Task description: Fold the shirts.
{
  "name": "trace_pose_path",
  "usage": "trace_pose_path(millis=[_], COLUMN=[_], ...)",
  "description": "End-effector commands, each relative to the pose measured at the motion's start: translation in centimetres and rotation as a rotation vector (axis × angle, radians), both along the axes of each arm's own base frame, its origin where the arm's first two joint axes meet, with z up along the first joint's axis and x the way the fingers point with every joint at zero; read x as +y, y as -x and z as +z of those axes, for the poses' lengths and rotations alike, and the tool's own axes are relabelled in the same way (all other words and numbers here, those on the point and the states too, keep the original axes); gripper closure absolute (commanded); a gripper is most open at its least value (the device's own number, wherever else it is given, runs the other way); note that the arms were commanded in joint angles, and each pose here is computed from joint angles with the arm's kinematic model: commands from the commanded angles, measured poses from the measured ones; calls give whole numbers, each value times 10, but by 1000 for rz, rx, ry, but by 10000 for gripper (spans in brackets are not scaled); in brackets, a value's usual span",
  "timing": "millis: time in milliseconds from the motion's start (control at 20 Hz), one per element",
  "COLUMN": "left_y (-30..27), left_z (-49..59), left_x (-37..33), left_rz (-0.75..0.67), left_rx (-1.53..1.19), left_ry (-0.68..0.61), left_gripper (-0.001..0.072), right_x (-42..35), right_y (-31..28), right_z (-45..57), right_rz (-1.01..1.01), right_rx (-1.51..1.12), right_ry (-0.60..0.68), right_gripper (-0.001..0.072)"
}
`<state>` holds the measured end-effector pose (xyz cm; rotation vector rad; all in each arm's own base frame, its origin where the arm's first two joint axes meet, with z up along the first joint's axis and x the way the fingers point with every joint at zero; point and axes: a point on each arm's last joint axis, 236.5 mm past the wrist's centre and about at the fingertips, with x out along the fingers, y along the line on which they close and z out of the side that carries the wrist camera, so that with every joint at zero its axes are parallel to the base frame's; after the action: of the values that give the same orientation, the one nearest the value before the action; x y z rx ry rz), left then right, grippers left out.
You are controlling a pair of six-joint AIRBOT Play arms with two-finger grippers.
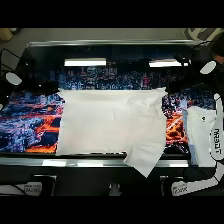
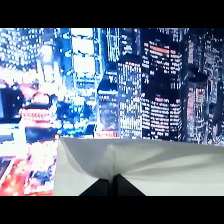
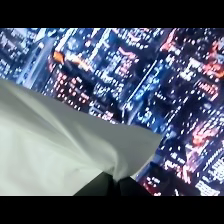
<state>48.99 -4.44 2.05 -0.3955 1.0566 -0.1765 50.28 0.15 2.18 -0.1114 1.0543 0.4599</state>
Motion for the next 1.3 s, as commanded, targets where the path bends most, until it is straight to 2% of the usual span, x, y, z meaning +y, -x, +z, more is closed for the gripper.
trace_pose_path(millis=[0, 100, 200, 350, 450, 650, 800, 850, 900, 950, 1000, 1200, 1250], left_y=[-33, -32, -10, 66, 113, 165, 160, 153, 146, 142, 138, 153, 168], left_z=[-12, -15, -16, -31, -50, -94, -103, -101, -97, -90, -81, -50, -52], left_x=[-4, -5, -10, -18, -22, -16, -13, -12, -11, -9, -5, 15, 19], left_rz=[65, 61, -30, -218, -287, -272, -250, -243, -240, -239, -236, -180, -176], left_rx=[-60, -51, 10, 279, 451, 642, 614, 589, 569, 559, 555, 581, 605], left_ry=[56, 58, 46, 40, 35, 15, -4, -9, -13, -13, -13, 5, -3], left_gripper=[678, 678, 678, 678, 678, 679, 677, 629, 442, 272, 253, 255, 255], right_x=[-8, -6, 1, 6, 11, 13, 24, 25, 29, 31, 29, -15, -15], right_y=[-39, -33, -2, 84, 119, 145, 138, 138, 138, 142, 148, 192, 196], right_z=[-10, -14, -13, -20, -40, -88, -89, -88, -86, -82, -77, -60, -57], right_rz=[-82, -68, -4, 139, 168, 113, 83, 65, 60, 74, 98, 143, 126], right_rx=[-111, -81, 24, 336, 474, 564, 541, 546, 552, 559, 567, 684, 682], right_ry=[-13, -19, -21, 0, -26, -43, -93, -102, -121, -136, -123, 87, 68], right_gripper=[689, 689, 689, 688, 688, 689, 685, 600, 382, 213, 202, 219, 222])
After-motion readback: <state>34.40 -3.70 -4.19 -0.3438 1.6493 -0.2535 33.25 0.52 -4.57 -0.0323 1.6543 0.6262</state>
